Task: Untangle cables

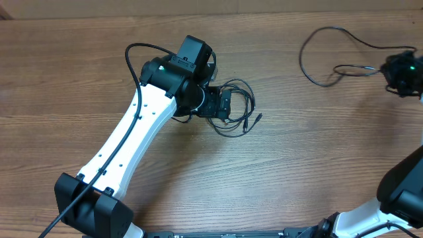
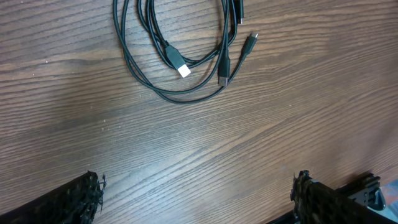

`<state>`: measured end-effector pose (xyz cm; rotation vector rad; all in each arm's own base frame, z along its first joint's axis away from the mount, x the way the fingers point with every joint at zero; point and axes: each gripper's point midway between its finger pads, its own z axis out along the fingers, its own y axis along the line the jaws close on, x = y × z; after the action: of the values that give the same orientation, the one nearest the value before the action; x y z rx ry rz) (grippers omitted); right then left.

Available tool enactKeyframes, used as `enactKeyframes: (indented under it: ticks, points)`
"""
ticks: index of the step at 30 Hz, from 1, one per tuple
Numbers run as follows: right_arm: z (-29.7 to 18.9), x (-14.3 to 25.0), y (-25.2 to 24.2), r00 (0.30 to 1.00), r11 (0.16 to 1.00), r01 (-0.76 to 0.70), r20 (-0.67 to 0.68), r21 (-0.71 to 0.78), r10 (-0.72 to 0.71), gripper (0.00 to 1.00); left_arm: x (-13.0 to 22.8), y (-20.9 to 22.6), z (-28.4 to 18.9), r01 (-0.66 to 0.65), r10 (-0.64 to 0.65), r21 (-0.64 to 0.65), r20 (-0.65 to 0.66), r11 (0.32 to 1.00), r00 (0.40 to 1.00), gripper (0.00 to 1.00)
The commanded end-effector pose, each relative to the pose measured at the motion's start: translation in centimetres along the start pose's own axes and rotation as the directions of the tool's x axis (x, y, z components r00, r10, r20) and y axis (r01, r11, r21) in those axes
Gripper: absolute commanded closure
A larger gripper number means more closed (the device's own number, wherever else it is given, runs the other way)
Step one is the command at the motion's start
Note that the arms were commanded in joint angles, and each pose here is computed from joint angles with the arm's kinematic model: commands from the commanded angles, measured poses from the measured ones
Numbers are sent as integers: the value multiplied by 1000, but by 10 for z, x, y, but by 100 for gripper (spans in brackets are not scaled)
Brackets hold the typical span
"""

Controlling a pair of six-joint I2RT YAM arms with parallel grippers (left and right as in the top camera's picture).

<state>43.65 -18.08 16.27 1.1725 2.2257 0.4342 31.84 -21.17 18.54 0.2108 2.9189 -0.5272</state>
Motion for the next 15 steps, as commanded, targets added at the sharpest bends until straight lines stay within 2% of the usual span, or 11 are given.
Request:
enactKeyframes:
  ticks: [1, 3, 6, 9, 10, 15]
  points:
    - [0, -4, 8, 998, 998, 42, 46, 55, -44, 80, 3, 0, 4, -10, 9, -10, -17, 1000, 1000, 0]
    - [0, -3, -1, 997, 992, 42, 58, 116, -49, 69, 4, 0, 4, -8, 8, -10, -18, 1000, 1000, 0]
    - [-2, -2, -17, 997, 978, 32, 68, 206, -47, 62, 4, 0, 4, -6, 6, -10, -18, 1000, 1000, 0]
    - [-4, 0, -24, 997, 971, 28, 60, 237, -43, 39, 4, 0, 4, -6, 6, -10, -18, 1000, 1000, 0]
    - [-4, 1, -24, 998, 971, 27, 55, 237, -41, 36, 4, 0, 4, -6, 6, -10, -18, 1000, 1000, 0]
    - [-1, 10, -18, 999, 974, 40, 25, 222, -47, 33, 4, 0, 4, -6, 6, -10, -18, 1000, 1000, 0]
